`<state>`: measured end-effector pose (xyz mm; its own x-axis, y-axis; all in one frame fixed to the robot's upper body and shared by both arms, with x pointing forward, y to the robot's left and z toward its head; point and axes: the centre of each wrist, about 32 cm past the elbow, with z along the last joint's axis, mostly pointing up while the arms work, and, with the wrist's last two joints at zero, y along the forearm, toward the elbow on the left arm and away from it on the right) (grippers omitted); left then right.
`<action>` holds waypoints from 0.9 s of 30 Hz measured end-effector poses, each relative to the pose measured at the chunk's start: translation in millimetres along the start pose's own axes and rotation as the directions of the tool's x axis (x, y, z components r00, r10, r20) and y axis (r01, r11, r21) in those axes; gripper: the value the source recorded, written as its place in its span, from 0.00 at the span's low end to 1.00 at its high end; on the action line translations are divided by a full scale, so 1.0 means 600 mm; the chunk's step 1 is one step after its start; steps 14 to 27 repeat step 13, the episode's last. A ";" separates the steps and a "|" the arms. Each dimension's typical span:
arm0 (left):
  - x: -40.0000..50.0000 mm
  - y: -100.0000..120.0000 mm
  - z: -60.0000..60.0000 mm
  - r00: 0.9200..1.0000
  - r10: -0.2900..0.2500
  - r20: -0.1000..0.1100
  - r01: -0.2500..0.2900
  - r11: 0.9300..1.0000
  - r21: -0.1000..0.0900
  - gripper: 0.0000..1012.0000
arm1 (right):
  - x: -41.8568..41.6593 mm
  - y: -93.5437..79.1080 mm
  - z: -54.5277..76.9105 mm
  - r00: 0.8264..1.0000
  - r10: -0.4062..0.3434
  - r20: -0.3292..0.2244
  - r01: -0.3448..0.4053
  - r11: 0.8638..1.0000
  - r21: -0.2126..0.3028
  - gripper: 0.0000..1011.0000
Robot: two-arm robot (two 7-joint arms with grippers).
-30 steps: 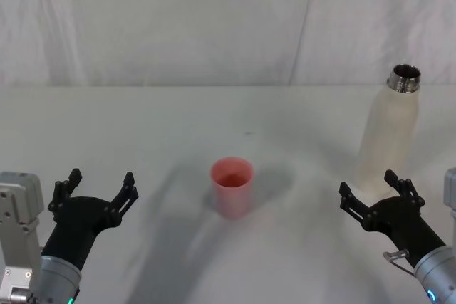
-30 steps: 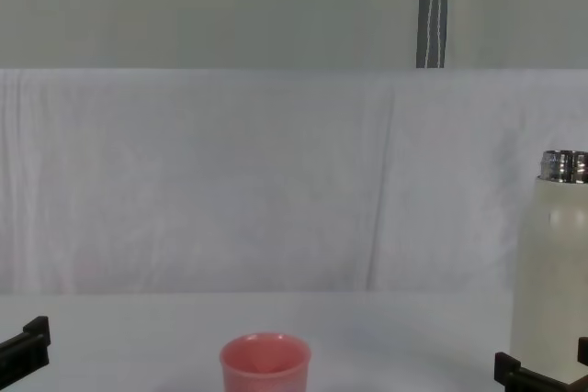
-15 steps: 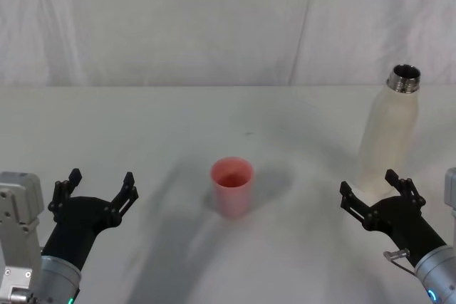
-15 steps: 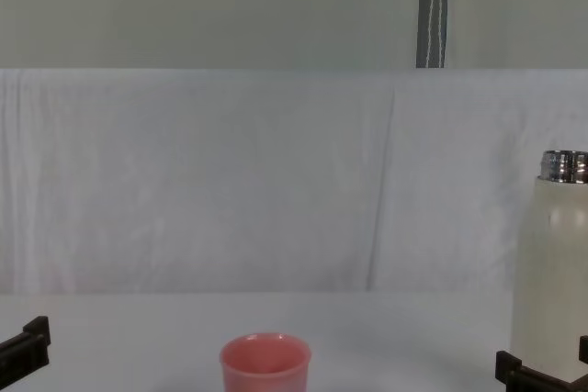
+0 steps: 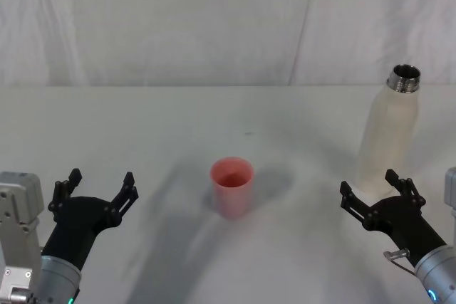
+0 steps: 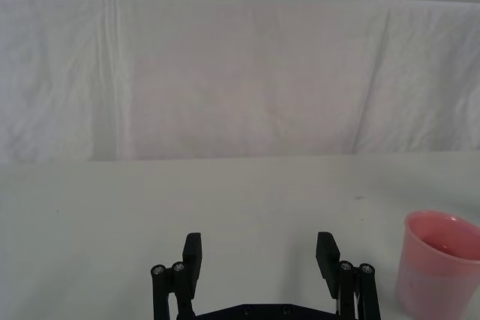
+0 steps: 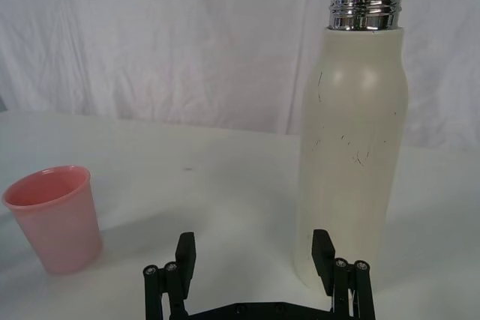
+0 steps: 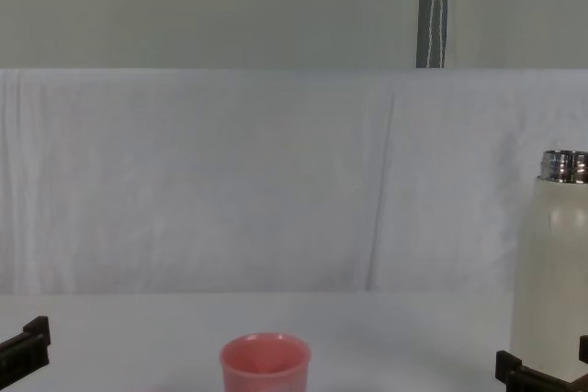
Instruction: Grasp the thermos with one hand and pour water into the cup lid.
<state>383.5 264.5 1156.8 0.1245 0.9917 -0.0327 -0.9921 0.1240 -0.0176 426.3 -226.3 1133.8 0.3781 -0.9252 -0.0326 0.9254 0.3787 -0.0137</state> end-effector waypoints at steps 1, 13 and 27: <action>0.000 0.000 0.000 1.000 0.000 0.000 0.000 1.000 0.000 0.99 | 0.000 0.000 0.000 1.000 0.000 0.000 0.000 1.000 0.000 0.99; 0.000 0.000 0.000 1.000 0.000 0.000 0.000 1.000 0.000 0.99 | 0.000 0.000 0.000 1.000 0.000 0.000 0.000 1.000 0.000 0.99; 0.000 0.000 0.000 1.000 0.000 0.000 0.000 1.000 0.000 0.99 | 0.000 0.000 0.000 1.000 0.000 0.000 0.000 1.000 0.000 0.99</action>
